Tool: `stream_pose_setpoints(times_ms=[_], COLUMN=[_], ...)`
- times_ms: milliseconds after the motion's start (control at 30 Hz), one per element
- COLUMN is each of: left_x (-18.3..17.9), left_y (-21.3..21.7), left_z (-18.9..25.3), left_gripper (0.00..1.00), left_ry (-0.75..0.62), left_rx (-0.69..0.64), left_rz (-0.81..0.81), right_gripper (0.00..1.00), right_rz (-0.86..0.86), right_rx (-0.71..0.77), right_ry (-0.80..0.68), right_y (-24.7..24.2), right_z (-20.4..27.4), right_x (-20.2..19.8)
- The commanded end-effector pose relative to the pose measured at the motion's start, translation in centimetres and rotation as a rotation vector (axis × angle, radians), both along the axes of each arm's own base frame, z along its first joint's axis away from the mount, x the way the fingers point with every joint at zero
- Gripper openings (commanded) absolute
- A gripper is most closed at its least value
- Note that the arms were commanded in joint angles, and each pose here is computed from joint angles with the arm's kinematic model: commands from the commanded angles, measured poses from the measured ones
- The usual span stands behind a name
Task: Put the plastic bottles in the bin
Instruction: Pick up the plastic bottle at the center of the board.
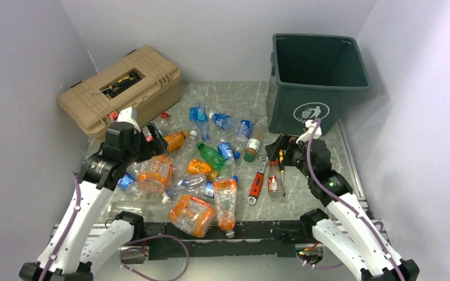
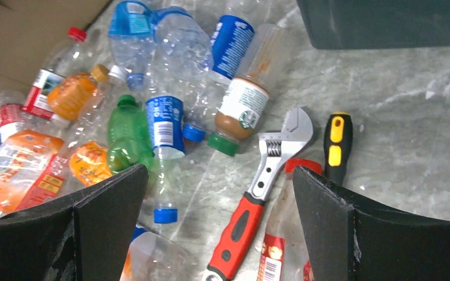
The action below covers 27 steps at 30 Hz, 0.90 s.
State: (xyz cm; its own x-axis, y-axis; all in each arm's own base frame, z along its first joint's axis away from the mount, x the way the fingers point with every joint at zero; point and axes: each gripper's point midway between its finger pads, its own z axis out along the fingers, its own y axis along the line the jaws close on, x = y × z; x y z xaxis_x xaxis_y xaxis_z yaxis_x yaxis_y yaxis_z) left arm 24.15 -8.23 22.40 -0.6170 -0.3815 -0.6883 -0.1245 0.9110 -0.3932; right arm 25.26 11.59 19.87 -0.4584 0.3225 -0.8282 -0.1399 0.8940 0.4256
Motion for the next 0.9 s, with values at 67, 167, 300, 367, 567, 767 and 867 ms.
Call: stream_pose_setpoints(times_ms=[67,167,300,367,567,767,867], left_x=[0.0,-0.3,-0.8,-1.0,-1.0,-0.5,-0.5], left_y=[-0.7,-1.0,-1.3,-1.2,-0.9,-1.2,-1.3], left_z=[3.0,3.6,4.2,4.2,3.8,2.9,2.6], left_gripper=[1.00,0.99,1.00,0.99,0.99,0.98,0.98], left_ry=[-0.168,-0.200,-0.236,-0.241,-0.225,-0.168,-0.158], left_rx=[-0.042,-0.060,-0.075,-0.075,-0.075,-0.077,-0.083], left_rz=[-0.059,-0.082,-0.106,-0.105,-0.081,-0.079,-0.080], right_gripper=[0.99,0.98,0.91,0.87,0.79,0.73,0.71], right_rz=[-0.117,-0.179,-0.259,-0.253,-0.214,-0.182,-0.184], right_rx=[-0.081,-0.111,-0.064,-0.020,-0.096,-0.228,-0.275], right_ry=[0.075,0.140,0.261,0.300,0.450,0.548,0.580], right_y=[-2.2,-3.1,-3.3,-2.7,-2.0,-1.7,-1.6], right_z=[-1.4,-2.8,-6.1,-7.4,-11.0,-13.4,-14.2], right_x=[0.3,0.5,-0.2,-0.6,-2.0,-2.9,-2.9])
